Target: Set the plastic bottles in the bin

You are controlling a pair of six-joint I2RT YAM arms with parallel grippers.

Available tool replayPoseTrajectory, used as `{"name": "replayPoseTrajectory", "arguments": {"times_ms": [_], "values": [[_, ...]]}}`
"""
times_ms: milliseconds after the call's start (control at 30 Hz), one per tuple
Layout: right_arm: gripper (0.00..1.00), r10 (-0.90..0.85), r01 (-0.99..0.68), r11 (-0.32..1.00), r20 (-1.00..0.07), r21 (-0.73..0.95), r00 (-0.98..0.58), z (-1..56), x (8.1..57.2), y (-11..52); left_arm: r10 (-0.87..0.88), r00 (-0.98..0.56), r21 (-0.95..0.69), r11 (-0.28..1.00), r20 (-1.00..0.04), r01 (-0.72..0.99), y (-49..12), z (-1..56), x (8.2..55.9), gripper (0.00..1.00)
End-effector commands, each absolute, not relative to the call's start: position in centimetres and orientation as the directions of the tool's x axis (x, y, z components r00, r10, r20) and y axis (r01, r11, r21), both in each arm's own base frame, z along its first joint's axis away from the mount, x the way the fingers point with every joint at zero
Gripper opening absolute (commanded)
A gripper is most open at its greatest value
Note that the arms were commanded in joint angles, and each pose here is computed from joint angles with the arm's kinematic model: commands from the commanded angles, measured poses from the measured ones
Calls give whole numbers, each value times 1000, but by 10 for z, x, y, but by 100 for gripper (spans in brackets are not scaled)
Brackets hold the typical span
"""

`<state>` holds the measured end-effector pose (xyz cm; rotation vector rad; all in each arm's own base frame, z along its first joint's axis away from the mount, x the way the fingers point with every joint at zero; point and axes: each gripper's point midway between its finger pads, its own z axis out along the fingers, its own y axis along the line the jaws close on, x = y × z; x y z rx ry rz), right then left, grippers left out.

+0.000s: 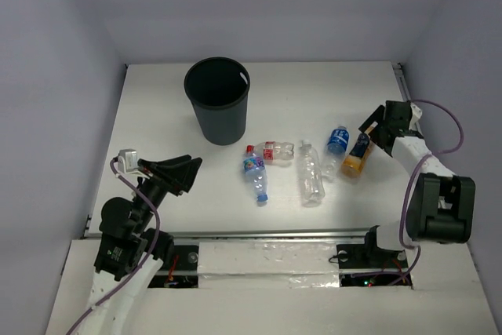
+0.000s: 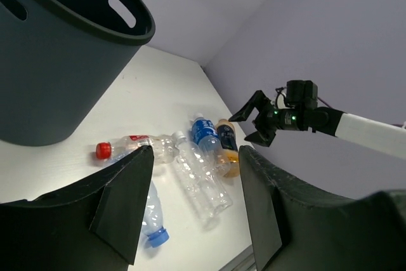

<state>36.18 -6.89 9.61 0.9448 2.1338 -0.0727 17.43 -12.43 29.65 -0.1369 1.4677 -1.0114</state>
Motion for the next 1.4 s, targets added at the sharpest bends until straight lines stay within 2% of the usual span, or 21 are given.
{"name": "replayPoseTrajectory", "arguments": {"times_ms": [0,267,533,567,600,733,833,867,900,933,967,1033,1200,1367], "values": [[97,568,561,784,-670,265,-478,108,381,-56,-651,-182,-643,592,-737,486,-122,305,171,53],[97,548,503,824,-593,261,-590,82,390,-41,-662,-178,-648,581,-728,492,-121,307,167,54],[79,553,545,813,-564,205,-614,72,393,-49,-664,-181,-655,583,-725,481,-121,304,169,58],[71,551,550,812,-564,195,-614,71,393,-51,-662,-185,-655,586,-727,478,-121,303,170,58],[69,550,556,810,-567,185,-613,70,392,-53,-660,-189,-656,586,-727,476,-122,302,171,59],[70,544,552,814,-568,181,-617,70,393,-53,-652,-200,-656,591,-731,470,-124,300,173,61],[82,541,550,817,-565,175,-623,69,393,-53,-649,-207,-657,592,-732,467,-125,299,174,63],[80,540,549,818,-565,174,-624,69,393,-53,-648,-209,-658,592,-732,466,-125,298,175,63],[72,537,545,820,-565,175,-626,69,393,-53,-649,-208,-657,592,-732,467,-125,298,175,63],[61,536,548,819,-563,167,-629,69,391,-54,-648,-208,-656,593,-733,467,-125,298,175,63],[42,535,570,809,-579,143,-615,72,389,-61,-649,-207,-657,592,-732,467,-125,299,174,63],[38,536,599,793,-599,115,-595,76,384,-68,-649,-208,-657,592,-732,467,-125,298,174,63],[36,526,649,750,-709,127,-470,127,374,-85,-651,-210,-660,592,-730,462,-125,297,176,64],[37,482,561,784,-831,266,-279,237,363,-73,-638,-227,-659,597,-736,458,-128,293,179,62]]}}
